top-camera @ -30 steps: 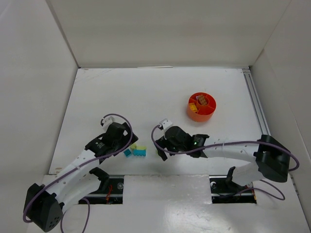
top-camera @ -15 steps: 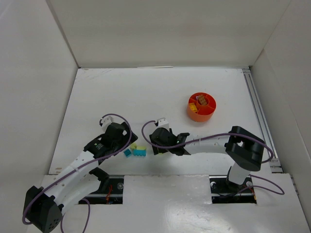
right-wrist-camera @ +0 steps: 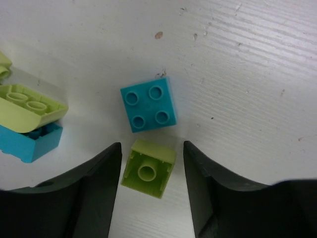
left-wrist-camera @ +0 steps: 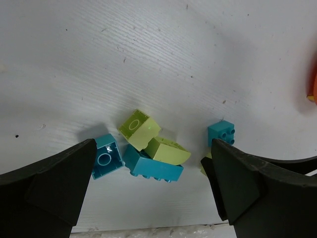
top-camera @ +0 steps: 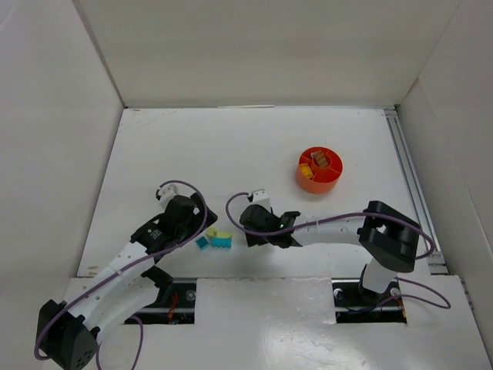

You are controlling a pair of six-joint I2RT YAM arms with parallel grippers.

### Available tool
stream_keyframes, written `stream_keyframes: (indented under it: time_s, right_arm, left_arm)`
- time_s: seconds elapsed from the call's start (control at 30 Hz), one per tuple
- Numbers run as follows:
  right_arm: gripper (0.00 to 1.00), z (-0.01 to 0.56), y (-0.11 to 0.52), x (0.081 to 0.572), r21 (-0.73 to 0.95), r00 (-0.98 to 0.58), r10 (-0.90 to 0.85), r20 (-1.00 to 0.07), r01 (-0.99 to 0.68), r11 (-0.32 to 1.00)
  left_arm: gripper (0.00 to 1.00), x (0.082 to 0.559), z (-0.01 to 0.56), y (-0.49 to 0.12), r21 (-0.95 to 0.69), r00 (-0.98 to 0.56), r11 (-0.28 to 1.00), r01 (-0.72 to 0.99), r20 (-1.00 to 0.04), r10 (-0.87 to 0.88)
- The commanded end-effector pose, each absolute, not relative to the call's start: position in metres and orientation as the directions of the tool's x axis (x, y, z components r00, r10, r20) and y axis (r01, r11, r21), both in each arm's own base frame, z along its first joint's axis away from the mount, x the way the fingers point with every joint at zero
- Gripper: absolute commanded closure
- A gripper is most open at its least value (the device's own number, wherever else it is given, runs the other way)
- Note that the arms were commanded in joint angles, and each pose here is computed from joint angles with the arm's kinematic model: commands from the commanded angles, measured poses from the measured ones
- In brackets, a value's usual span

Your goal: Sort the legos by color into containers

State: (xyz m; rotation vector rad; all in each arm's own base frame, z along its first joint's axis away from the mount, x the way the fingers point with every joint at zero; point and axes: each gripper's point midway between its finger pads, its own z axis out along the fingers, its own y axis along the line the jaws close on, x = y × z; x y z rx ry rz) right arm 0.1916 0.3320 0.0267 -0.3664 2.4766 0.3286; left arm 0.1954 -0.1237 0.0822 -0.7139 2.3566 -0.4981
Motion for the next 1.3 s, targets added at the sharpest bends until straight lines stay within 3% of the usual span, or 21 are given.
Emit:
stream_keyframes:
  time_s: [0.0,0.03,0.17,0.3,0.57,0.77,1.0,1.27]
  right_arm:
    - [0.43,0.016,0.31,0.172,0.088,-0.814,-0.229,-0.534,-0.323,0.942]
    - [0.52,0.016,0.307,0.171,0.088,-0.814,-0.229,-0.534,-0.323,0.942]
    - [0.71,0.016,0.307,0.171,0.084,-0.811,-0.237,-0.535,-0.33,0.94]
    - [0.83,0.038,0.313,0.178,0.119,-0.776,-0.219,-0.591,-0.353,0.928]
    - [0.83,0.114,0.266,0.206,-0.013,-0.617,-0.228,-0.753,-0.332,0.943]
    - [0.82,0.168,0.196,0.265,-0.076,-0.51,-0.193,-0.838,-0.242,0.967]
    - [0.82,0.204,0.133,0.324,-0.144,-0.423,-0.225,-0.878,-0.215,0.966]
    - [0.81,0.197,0.097,0.366,-0.145,-0.424,-0.209,-0.881,-0.179,0.973]
  left_arm:
    - [0.0,0.197,0.085,-0.121,-0.495,-0.654,0.789,-0.364,-0.467,-0.595]
    - [0.0,0.198,0.088,-0.122,-0.498,-0.654,0.792,-0.354,-0.474,-0.59]
    - [0.0,0.2,0.092,-0.123,-0.504,-0.65,0.789,-0.35,-0.476,-0.592]
    - [0.0,0.202,0.096,-0.122,-0.504,-0.644,0.793,-0.343,-0.488,-0.589]
    - [0.0,0.207,0.107,-0.13,-0.531,-0.652,0.807,-0.258,-0.521,-0.551]
    - [0.0,0.218,0.12,-0.143,-0.561,-0.646,0.812,-0.162,-0.561,-0.517]
    - [0.0,0.233,0.128,-0.161,-0.538,-0.672,0.842,-0.044,-0.608,-0.423]
    - [0.0,0.243,0.128,-0.175,-0.518,-0.693,0.855,0.031,-0.627,-0.355]
